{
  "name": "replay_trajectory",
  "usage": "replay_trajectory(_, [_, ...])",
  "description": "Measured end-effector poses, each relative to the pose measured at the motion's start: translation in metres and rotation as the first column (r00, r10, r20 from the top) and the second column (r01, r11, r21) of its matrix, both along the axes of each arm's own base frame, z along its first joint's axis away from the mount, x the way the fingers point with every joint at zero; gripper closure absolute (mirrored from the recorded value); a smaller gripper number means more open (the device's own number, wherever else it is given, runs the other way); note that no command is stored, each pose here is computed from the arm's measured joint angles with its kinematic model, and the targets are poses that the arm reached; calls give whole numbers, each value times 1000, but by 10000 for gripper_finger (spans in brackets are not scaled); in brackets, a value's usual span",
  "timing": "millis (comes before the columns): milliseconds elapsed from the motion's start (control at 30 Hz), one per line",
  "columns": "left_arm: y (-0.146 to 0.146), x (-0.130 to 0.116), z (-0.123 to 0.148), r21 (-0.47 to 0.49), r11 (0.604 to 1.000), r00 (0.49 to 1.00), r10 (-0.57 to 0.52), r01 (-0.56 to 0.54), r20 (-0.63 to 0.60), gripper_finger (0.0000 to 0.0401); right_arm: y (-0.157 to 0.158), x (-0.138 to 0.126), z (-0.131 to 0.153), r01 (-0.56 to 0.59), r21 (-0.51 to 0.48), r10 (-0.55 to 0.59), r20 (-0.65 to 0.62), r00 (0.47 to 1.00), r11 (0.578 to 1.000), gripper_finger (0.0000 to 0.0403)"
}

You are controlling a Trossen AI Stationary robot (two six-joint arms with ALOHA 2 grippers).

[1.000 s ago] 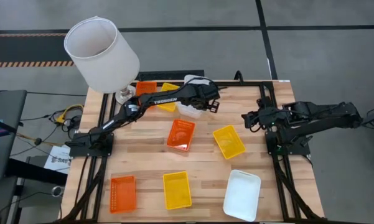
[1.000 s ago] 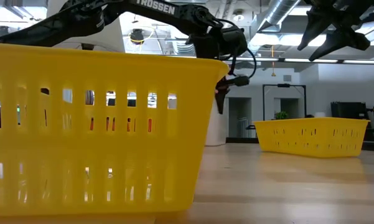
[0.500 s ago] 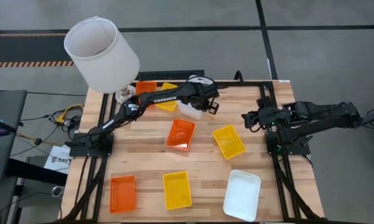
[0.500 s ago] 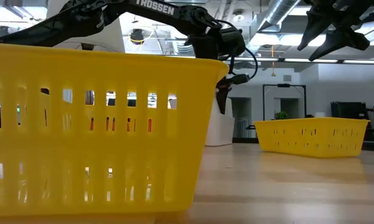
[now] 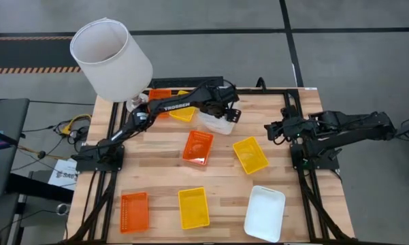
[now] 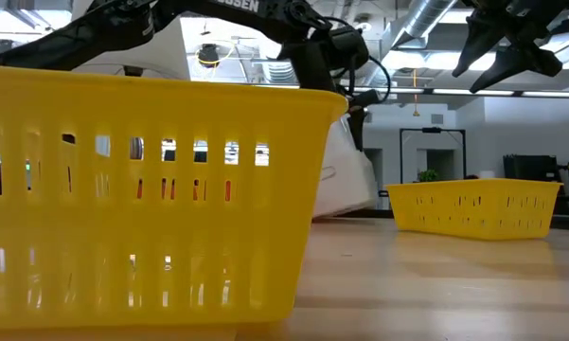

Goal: Stack baskets by color
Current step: Stack the middle white bin on top of the top white bin, then move the bottom white bin to the center of the table

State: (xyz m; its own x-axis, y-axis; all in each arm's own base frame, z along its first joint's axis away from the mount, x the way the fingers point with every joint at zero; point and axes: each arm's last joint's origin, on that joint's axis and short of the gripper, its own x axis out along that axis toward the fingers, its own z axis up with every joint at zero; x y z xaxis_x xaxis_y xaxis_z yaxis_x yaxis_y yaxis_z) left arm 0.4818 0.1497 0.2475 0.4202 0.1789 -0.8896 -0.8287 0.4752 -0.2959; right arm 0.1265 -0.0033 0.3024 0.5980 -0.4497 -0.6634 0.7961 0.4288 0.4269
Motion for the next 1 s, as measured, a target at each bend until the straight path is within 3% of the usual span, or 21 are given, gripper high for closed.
replay_trajectory(400, [1, -4, 15, -20, 999, 998, -36, 37, 51, 120, 0, 0, 0, -4, -3, 4, -2, 1000, 1000, 178])
replay_trajectory(600, [-9, -10, 43, -59, 987, 980, -138, 147, 143, 120, 1, 0, 0, -20, 17, 20, -2, 1000, 1000, 178])
replay_trajectory(800, [-63, -26, 98, -65, 926, 901, -342, 371, 269, 120, 12, 1, -2, -164, 133, 166, -4, 986, 977, 178])
replay_trajectory(1000, [-127, -50, 142, -1, 899, 855, -416, 438, 310, 120, 32, -2, -4, -278, 319, 287, 20, 958, 906, 178])
